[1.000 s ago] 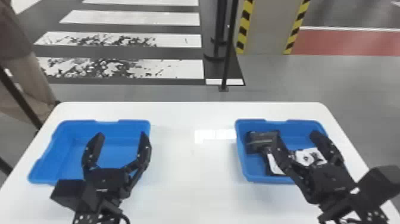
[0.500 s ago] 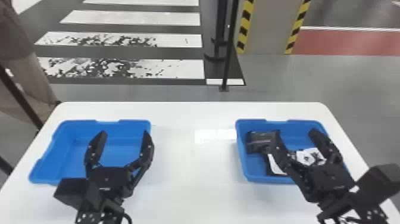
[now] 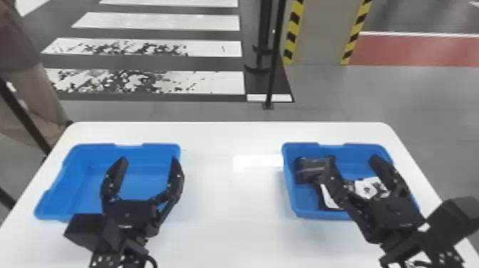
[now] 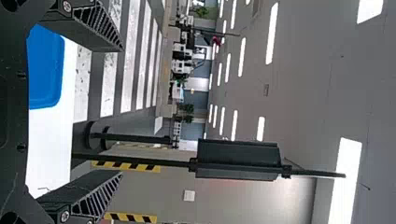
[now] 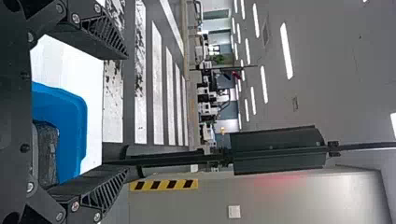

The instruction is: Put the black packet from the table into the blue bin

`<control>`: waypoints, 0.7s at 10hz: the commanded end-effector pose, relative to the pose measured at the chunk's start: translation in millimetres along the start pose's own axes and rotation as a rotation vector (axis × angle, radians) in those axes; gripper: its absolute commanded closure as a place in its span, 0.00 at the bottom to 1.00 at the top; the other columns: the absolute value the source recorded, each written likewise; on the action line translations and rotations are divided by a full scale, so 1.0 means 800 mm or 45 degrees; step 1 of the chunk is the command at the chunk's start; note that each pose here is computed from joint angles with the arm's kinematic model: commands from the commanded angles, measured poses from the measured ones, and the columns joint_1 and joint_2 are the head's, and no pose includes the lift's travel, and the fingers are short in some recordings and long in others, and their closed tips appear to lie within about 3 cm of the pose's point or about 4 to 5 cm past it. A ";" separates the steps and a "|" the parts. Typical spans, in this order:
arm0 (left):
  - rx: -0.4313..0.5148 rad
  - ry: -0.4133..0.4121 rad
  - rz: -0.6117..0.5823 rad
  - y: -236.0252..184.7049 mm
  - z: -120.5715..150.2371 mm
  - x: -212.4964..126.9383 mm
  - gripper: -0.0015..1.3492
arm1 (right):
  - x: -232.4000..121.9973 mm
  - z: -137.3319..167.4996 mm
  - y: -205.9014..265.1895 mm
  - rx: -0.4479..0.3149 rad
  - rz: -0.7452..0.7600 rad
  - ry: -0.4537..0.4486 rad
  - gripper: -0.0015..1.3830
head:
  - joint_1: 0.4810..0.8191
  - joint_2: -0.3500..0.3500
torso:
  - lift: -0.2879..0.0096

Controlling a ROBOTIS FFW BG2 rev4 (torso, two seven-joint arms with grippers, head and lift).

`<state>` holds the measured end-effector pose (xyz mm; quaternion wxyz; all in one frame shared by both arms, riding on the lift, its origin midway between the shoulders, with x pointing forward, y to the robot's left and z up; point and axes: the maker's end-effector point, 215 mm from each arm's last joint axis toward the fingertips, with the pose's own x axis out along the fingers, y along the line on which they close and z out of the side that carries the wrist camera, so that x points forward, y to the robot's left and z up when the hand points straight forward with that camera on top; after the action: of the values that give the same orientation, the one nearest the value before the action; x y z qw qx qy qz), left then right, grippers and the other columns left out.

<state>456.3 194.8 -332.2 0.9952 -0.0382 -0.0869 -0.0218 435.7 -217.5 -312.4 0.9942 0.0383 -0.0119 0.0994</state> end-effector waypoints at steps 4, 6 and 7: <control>0.008 -0.005 0.008 0.004 0.001 -0.001 0.07 | -0.002 -0.001 0.000 0.009 0.000 0.003 0.14 | 0.63 0.46 | 0.60; 0.011 -0.009 0.013 0.007 0.002 -0.002 0.07 | -0.002 -0.001 0.000 0.012 0.000 0.003 0.14 | 0.63 0.47 | 0.60; 0.013 -0.010 0.017 0.009 0.002 -0.003 0.07 | -0.002 -0.001 0.000 0.012 0.000 0.003 0.14 | 0.63 0.47 | 0.60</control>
<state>454.4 201.7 -331.1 0.9952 -0.0340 -0.0905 -0.0151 433.9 -217.4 -313.3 0.9941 0.0427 -0.0103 0.0995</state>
